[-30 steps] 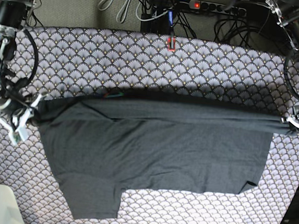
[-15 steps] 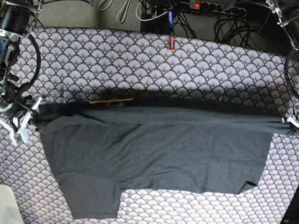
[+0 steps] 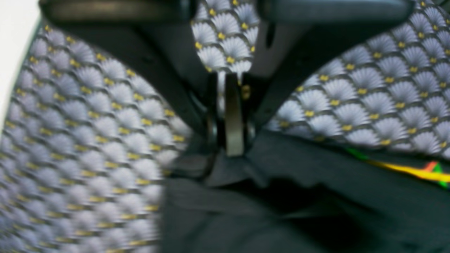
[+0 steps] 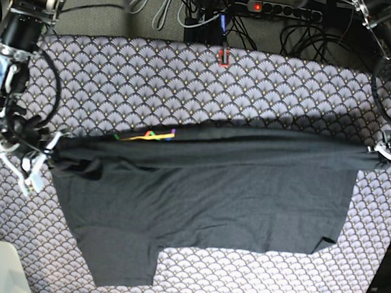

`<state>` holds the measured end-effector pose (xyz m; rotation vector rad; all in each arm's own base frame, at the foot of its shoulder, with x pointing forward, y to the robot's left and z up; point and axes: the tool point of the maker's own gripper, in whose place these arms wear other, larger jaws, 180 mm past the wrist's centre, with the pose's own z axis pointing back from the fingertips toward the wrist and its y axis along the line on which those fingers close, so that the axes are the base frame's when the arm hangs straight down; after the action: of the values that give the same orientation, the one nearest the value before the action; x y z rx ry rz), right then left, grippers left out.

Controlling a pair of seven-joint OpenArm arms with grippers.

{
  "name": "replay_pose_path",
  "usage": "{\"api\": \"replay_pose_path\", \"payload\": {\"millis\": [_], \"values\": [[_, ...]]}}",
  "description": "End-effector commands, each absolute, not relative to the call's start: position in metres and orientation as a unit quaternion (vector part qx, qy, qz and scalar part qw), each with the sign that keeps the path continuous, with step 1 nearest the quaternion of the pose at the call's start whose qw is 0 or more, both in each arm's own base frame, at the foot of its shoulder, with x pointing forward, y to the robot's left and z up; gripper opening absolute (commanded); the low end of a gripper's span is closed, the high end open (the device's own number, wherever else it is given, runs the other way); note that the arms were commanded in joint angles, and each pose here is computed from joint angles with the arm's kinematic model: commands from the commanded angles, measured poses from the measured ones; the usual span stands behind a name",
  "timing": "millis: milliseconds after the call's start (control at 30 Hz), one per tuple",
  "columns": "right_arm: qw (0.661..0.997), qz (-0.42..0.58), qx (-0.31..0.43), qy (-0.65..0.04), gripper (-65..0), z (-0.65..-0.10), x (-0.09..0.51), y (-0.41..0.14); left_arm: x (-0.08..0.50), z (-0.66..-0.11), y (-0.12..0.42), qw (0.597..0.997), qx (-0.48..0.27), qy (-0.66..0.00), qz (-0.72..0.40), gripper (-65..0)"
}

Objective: Fold the T-shirt properly
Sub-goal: 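Pull the held edge back toward the collar end, unfolding, then lay the shirt edge flat and open both grippers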

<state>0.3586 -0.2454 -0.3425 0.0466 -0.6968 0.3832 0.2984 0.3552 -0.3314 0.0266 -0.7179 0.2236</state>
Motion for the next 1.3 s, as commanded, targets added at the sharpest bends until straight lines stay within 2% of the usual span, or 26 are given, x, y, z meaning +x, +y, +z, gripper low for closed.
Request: {"api": "replay_pose_path", "payload": {"millis": [0, 200, 333, 500, 667, 900, 1267], "values": [[0.915, 0.183, 0.005, -0.36, -65.0, -0.325, 0.366, -0.259, 0.308, -0.312, 0.362, 0.918, 0.023, -0.38, 0.106, -64.5], [0.915, 0.184, -0.001, -0.36, -65.0, -0.323, 0.365, -0.264, 0.303, -0.317, 0.363, 0.921, 0.024, -0.375, 0.107, -64.5], [0.906, 0.143, -0.016, -0.398, -65.0, -0.3, 0.365, -0.285, 0.302, -0.314, 0.368, 0.921, 0.03, -0.374, 0.106, -64.5], [0.9, 0.14, -0.017, -0.412, -65.0, -0.292, 0.366, -0.278, 0.298, -0.316, 0.37, 0.923, 0.033, -0.369, 0.105, -64.5], [0.906, 0.198, -0.025, -0.374, -65.0, -0.31, 0.353, -0.266, 0.298, -0.317, 0.37, 0.923, 0.033, -0.369, 0.105, -64.5], [0.917, 0.173, -0.052, -0.356, -65.0, -0.319, 0.313, -0.292, 0.288, -0.324, 0.372, 0.928, 0.037, -0.356, 0.102, -64.5], [0.933, 0.211, -0.058, -0.285, -65.0, -0.349, 0.232, -0.279, 0.263, -0.335, 0.385, 0.941, 0.06, -0.321, 0.091, -64.5]]}}
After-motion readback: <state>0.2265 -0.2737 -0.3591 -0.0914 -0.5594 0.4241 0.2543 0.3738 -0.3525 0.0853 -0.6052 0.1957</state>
